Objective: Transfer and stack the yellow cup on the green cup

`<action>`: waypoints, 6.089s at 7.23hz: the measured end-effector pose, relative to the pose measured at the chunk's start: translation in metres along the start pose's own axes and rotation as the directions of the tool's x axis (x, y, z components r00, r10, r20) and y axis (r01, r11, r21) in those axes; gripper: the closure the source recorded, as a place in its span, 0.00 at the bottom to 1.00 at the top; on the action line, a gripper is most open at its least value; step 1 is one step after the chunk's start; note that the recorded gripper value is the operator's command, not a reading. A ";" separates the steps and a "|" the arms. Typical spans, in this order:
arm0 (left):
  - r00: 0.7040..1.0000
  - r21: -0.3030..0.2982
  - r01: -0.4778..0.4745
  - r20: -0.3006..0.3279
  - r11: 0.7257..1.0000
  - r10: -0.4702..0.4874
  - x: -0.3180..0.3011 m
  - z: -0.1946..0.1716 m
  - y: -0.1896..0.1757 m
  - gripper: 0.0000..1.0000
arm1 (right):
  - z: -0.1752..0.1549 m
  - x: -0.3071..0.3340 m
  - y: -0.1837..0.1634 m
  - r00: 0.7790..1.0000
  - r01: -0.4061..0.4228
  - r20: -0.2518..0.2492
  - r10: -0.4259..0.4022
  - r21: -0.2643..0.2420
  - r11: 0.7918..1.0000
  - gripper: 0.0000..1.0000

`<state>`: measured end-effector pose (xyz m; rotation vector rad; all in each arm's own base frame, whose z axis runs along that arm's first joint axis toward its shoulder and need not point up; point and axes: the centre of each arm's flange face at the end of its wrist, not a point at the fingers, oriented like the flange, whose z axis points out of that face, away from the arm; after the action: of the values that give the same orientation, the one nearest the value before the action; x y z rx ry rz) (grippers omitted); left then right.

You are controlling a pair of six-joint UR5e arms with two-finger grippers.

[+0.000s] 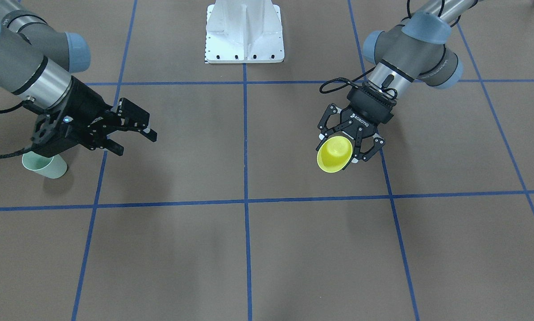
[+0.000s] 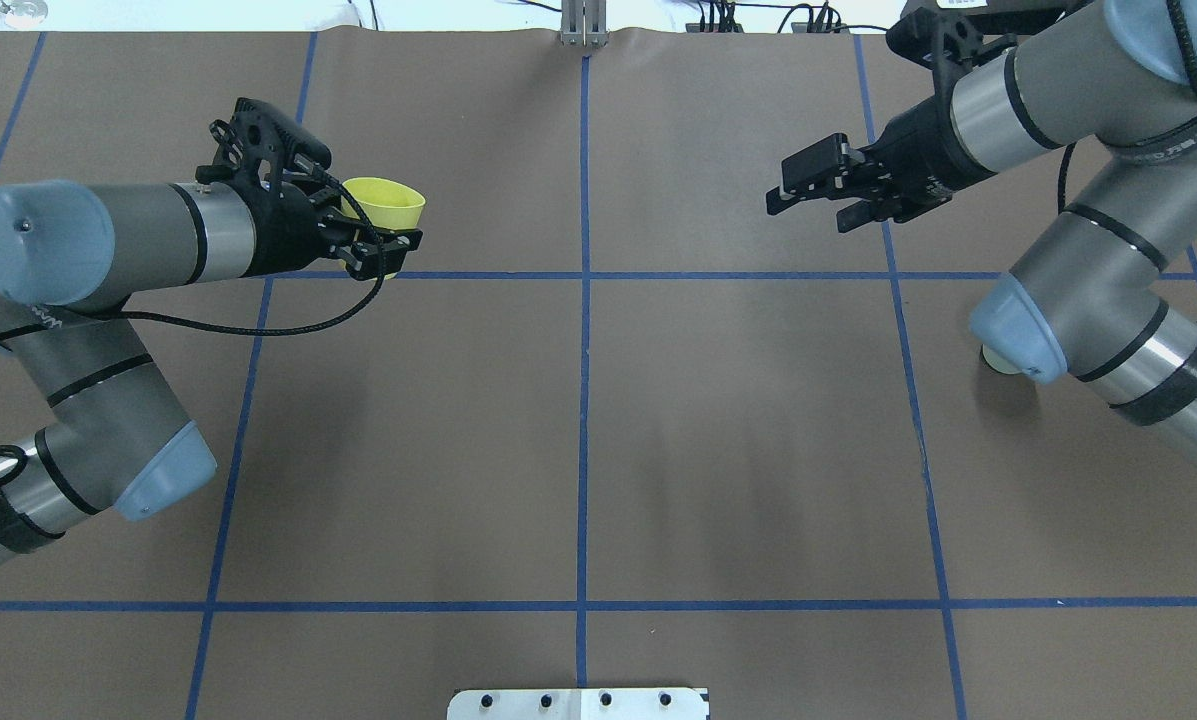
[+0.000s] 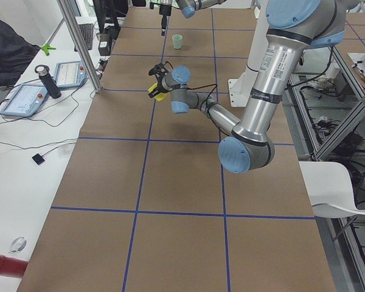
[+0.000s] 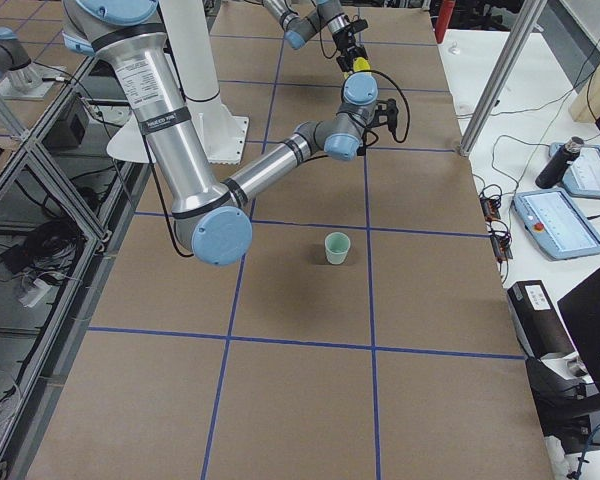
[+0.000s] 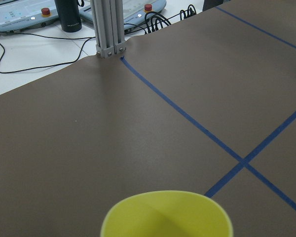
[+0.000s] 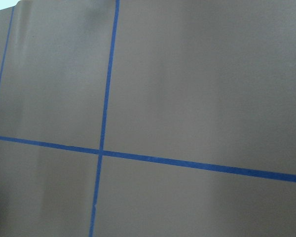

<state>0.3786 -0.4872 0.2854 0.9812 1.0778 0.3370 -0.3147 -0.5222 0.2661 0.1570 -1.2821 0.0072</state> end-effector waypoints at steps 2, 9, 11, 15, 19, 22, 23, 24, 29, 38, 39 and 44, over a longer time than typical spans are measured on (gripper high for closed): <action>0.995 0.010 -0.012 -0.101 1.000 0.013 0.013 -0.009 0.001 1.00 | 0.018 -0.020 0.015 1.000 0.007 0.025 -0.006 -0.040 0.999 0.01; 0.934 0.096 -0.031 -0.352 0.995 0.063 0.088 0.001 0.039 1.00 | 0.053 -0.073 0.049 0.994 0.061 0.095 -0.050 -0.117 0.991 0.01; 0.914 0.117 -0.033 -0.399 0.993 0.078 0.109 0.002 0.041 1.00 | 0.057 -0.080 0.053 0.994 0.053 0.101 -0.040 -0.126 0.991 0.01; 0.908 0.130 -0.035 -0.409 0.991 0.086 0.112 0.007 0.045 1.00 | 0.056 -0.090 0.055 0.994 0.032 0.110 -0.018 -0.130 0.991 0.01; 0.908 0.135 -0.036 -0.410 0.990 0.089 0.113 0.010 0.044 1.00 | 0.067 -0.123 0.059 0.992 -0.003 0.123 0.022 -0.152 0.988 0.01; 0.905 0.143 -0.034 -0.416 0.989 0.091 0.120 0.015 0.037 1.00 | 0.084 -0.129 0.053 0.993 -0.035 0.106 0.053 -0.162 0.986 0.01; 0.904 0.145 -0.034 -0.418 0.989 0.092 0.121 0.016 0.036 1.00 | 0.090 -0.134 0.048 0.993 -0.040 0.103 0.058 -0.164 0.986 0.01; 0.903 0.146 -0.034 -0.419 0.989 0.093 0.123 0.017 0.035 1.00 | 0.095 -0.139 0.047 0.993 -0.041 0.102 0.059 -0.167 0.985 0.01; 0.902 0.149 -0.034 -0.421 0.988 0.095 0.127 0.021 0.029 0.82 | 0.108 -0.154 0.057 0.992 -0.054 0.103 0.074 -0.184 0.981 0.01; 0.898 0.160 -0.034 -0.429 0.987 0.101 0.134 0.023 0.022 0.59 | 0.111 -0.152 0.066 0.992 -0.041 0.112 0.063 -0.196 0.980 1.00; 0.897 0.160 -0.035 -0.430 0.987 0.101 0.134 0.023 0.022 0.45 | 0.111 -0.152 0.068 0.992 -0.036 0.113 0.059 -0.196 0.980 1.00; 0.900 0.152 -0.032 -0.426 0.988 0.095 0.132 0.025 0.023 0.00 | 0.113 -0.151 0.071 0.992 -0.033 0.114 0.057 -0.199 0.979 1.00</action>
<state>0.4673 -0.3991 0.2301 1.0984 1.4925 0.5571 -0.4720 -0.4535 0.1606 -0.0428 -1.3976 -0.0917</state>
